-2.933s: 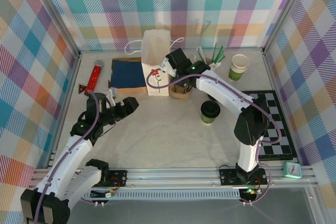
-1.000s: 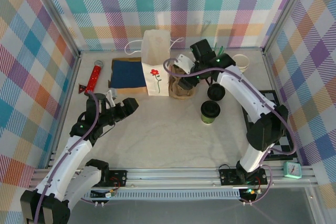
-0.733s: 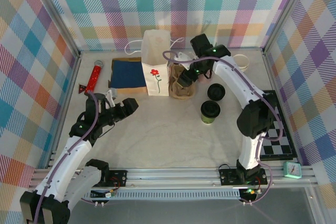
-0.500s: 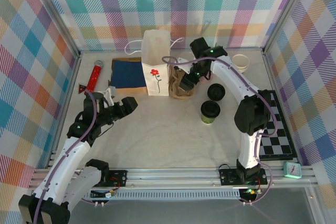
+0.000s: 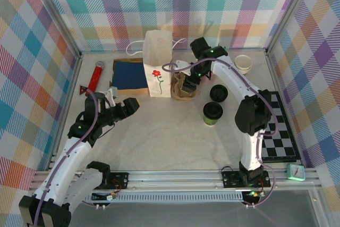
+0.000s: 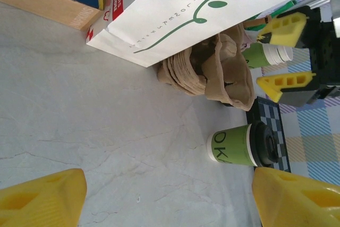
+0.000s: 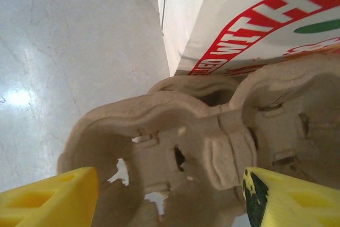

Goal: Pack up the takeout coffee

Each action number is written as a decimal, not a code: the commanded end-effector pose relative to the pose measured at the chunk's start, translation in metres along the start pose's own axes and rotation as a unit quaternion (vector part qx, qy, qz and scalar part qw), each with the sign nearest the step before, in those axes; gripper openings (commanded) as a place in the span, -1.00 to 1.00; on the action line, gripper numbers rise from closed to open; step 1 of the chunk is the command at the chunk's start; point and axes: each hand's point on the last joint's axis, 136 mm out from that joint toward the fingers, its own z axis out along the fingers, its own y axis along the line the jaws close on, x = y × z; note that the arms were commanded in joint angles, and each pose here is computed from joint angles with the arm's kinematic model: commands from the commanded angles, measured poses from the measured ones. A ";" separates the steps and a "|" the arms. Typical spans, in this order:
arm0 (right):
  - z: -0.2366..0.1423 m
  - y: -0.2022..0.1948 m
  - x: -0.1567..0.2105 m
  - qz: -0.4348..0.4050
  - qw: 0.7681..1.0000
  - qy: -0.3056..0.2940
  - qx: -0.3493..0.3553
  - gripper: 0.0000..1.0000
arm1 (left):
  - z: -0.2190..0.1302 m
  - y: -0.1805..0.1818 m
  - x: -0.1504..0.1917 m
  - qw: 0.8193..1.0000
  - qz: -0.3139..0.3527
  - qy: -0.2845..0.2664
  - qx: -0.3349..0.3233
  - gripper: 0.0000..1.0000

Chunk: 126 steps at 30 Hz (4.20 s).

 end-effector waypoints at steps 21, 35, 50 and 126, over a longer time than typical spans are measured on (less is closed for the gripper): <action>0.035 -0.019 0.011 -0.013 0.999 0.025 -0.044 0.45 | -0.008 -0.004 -0.011 1.000 0.007 -0.013 -0.007 0.63; 0.054 -0.037 0.028 -0.024 0.998 0.056 -0.002 0.40 | -0.004 -0.001 -0.011 1.000 0.004 -0.010 -0.011 0.63; 0.057 -0.021 0.023 -0.034 0.997 0.061 -0.018 0.07 | -0.002 -0.001 -0.012 1.000 0.003 -0.009 -0.010 0.63; -0.116 0.135 0.003 0.027 0.986 -0.045 0.159 -0.41 | 0.129 -0.054 -0.182 0.985 0.083 0.007 -0.153 0.27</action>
